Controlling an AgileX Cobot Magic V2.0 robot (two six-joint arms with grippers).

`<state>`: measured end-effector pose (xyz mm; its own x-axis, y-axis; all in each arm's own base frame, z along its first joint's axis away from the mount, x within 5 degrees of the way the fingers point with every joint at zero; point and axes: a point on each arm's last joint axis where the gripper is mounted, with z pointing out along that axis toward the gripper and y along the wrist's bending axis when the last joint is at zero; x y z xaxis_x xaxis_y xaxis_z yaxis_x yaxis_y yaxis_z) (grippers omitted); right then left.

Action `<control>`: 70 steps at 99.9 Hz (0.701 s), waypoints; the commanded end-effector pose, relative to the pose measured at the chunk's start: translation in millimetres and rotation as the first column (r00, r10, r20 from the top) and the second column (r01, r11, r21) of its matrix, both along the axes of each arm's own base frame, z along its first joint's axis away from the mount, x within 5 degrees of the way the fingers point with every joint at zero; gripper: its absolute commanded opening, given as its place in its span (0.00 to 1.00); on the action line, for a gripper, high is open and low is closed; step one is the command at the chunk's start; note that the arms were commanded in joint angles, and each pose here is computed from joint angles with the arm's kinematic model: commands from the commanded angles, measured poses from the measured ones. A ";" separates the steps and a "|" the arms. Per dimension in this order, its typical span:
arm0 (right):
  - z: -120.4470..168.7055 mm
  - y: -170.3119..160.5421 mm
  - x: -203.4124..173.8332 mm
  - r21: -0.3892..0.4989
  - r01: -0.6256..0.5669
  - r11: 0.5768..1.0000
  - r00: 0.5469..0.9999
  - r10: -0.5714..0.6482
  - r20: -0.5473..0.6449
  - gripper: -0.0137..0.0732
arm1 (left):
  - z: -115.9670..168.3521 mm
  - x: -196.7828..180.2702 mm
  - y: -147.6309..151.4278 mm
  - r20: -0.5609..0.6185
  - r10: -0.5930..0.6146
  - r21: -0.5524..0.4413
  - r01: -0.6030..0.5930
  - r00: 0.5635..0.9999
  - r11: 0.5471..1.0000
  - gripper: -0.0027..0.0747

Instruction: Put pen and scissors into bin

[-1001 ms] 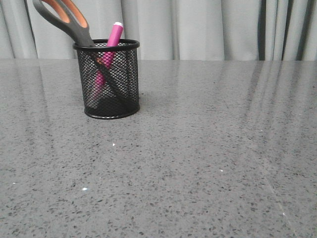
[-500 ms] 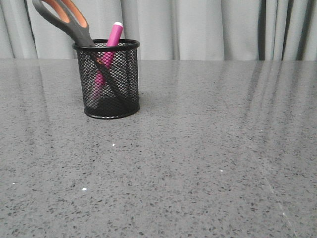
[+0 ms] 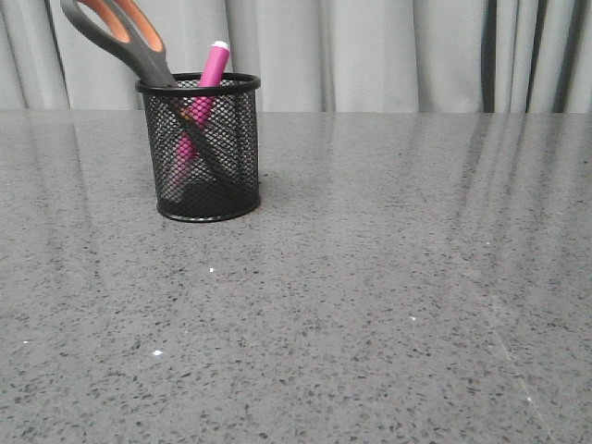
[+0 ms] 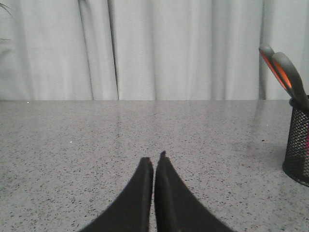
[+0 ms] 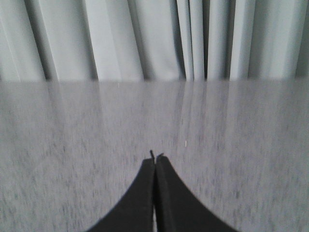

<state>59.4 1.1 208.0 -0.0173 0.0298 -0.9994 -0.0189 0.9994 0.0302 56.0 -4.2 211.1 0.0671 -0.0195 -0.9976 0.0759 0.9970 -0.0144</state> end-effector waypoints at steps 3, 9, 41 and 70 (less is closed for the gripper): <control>-0.7 -0.3 -0.7 0.001 0.005 1.000 0.998 -0.005 0.068 0.07 | 0.6 -1.9 0.4 0.076 0.002 -0.018 -0.001 0.997 1.000 0.01; -4.0 -0.3 -3.9 -0.003 0.005 1.000 0.996 -0.005 0.085 0.07 | 0.6 -1.9 0.4 0.076 0.002 -0.018 -0.001 0.997 1.000 0.01; -10.4 -0.7 -4.0 -0.032 0.011 0.999 1.000 -0.010 0.017 0.07 | 0.5 -1.7 0.4 0.074 0.002 -0.018 -0.001 0.997 1.000 0.01; -9.6 -0.7 -4.0 -0.032 0.011 0.999 1.000 -0.010 0.026 0.07 | 0.5 -1.7 0.4 0.074 0.002 -0.018 -0.001 0.997 1.000 0.01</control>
